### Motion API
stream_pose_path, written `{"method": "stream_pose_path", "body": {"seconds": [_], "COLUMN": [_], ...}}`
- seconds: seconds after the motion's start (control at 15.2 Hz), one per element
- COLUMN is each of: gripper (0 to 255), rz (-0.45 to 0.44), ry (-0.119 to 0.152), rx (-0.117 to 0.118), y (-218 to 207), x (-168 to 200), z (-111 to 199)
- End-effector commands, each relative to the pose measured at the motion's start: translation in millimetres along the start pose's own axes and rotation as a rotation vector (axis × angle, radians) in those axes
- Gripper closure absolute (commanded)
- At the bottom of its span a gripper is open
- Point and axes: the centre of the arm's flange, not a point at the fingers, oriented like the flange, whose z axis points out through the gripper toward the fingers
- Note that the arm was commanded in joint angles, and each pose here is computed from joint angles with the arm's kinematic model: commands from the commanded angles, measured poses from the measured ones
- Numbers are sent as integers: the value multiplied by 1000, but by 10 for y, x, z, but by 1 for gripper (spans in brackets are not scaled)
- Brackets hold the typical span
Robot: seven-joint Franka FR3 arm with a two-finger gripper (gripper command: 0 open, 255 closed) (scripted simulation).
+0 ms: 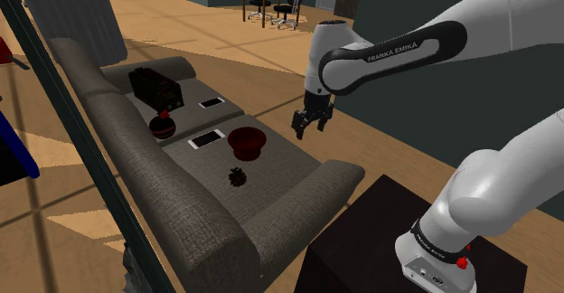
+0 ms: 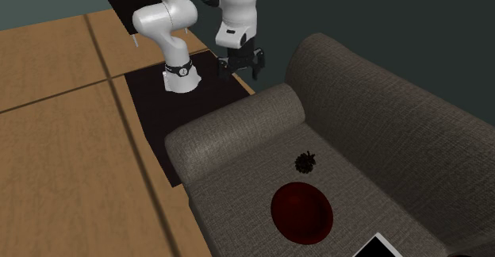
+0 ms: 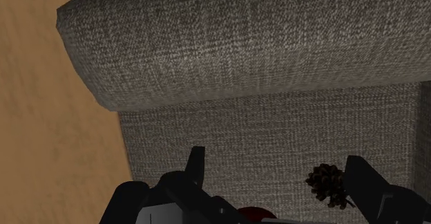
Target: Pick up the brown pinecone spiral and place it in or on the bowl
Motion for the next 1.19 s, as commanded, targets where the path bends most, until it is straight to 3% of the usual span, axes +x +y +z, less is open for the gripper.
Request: {"method": "stream_pose_path", "body": {"seconds": [0.0,1.12], "gripper": [0,0], "rz": [-5,-51], "ry": [6,40], "rx": [-5,-55], "y": [-116,-1303], "x": [154,1299], "z": [158,1699]}}
